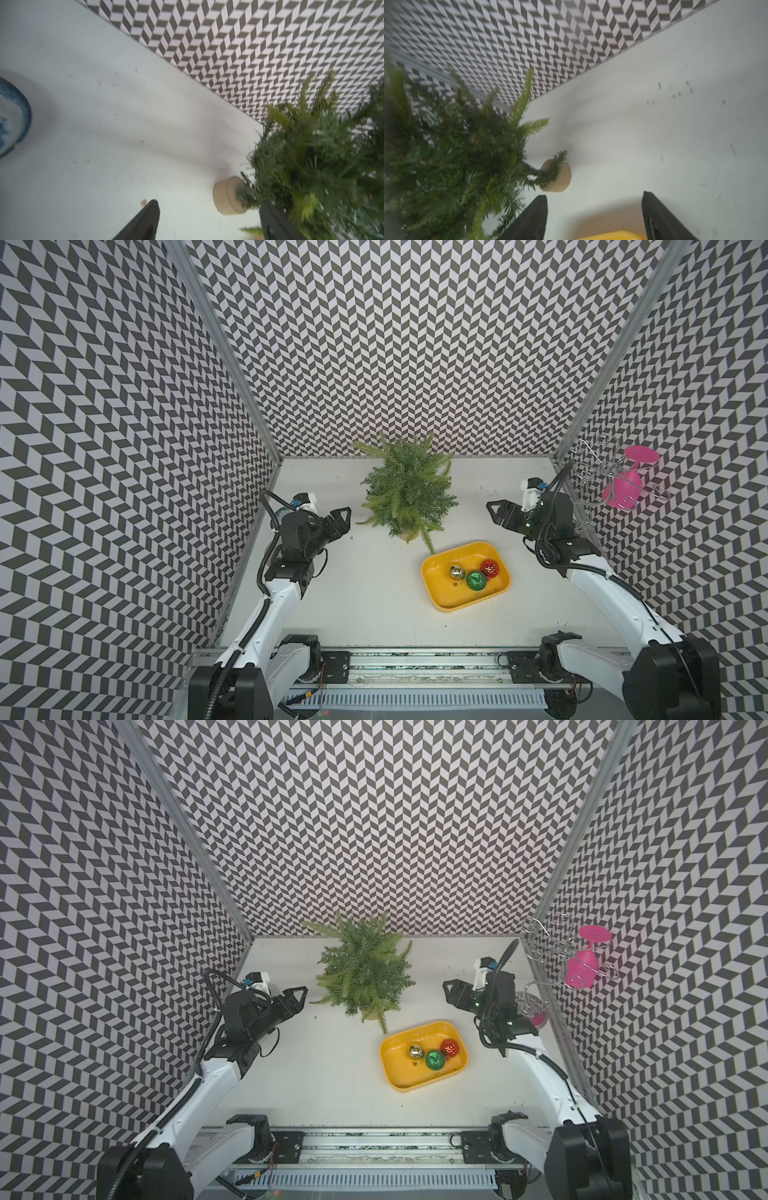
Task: Decorate the small christmas tree with ornaments
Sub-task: Pick up an ornament from the container.
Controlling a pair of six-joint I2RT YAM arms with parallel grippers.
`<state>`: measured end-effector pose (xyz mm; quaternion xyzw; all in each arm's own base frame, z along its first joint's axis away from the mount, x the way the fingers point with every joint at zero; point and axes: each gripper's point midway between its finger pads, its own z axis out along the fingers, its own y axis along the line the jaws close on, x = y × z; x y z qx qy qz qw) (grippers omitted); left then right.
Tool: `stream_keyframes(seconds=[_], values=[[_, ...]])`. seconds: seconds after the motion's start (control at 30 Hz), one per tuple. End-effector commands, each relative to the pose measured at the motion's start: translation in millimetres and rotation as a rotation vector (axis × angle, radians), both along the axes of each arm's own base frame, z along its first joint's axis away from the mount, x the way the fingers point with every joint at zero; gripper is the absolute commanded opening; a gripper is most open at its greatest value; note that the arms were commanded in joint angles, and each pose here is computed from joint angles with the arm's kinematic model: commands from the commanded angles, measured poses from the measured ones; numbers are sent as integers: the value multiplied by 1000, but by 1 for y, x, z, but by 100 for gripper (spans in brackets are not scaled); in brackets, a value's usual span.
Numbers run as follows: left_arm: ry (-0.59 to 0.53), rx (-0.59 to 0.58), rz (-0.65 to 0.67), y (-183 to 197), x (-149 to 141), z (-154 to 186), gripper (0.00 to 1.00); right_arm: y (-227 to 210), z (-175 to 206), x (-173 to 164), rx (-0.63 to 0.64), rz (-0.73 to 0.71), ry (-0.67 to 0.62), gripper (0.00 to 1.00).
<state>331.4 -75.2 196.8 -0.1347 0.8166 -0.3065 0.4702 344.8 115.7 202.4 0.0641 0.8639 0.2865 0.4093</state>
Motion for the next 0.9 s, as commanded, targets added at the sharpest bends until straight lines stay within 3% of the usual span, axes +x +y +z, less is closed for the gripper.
stream_keyframes(seconds=[0.0, 0.13, 0.43, 0.87], values=[[166, -42, -97, -19, -40, -30, 74, 11, -46, -40, -118, 89, 210, 74], [165, -108, -247, -48, -66, -19, 72, 26, -63, -67, -171, 143, 284, 73], [234, -115, -587, -117, -125, -24, 74, 61, -81, -100, -206, 285, 364, 71], [282, -59, -656, -139, -145, -40, 75, 88, -118, -108, -382, 347, 451, 71]])
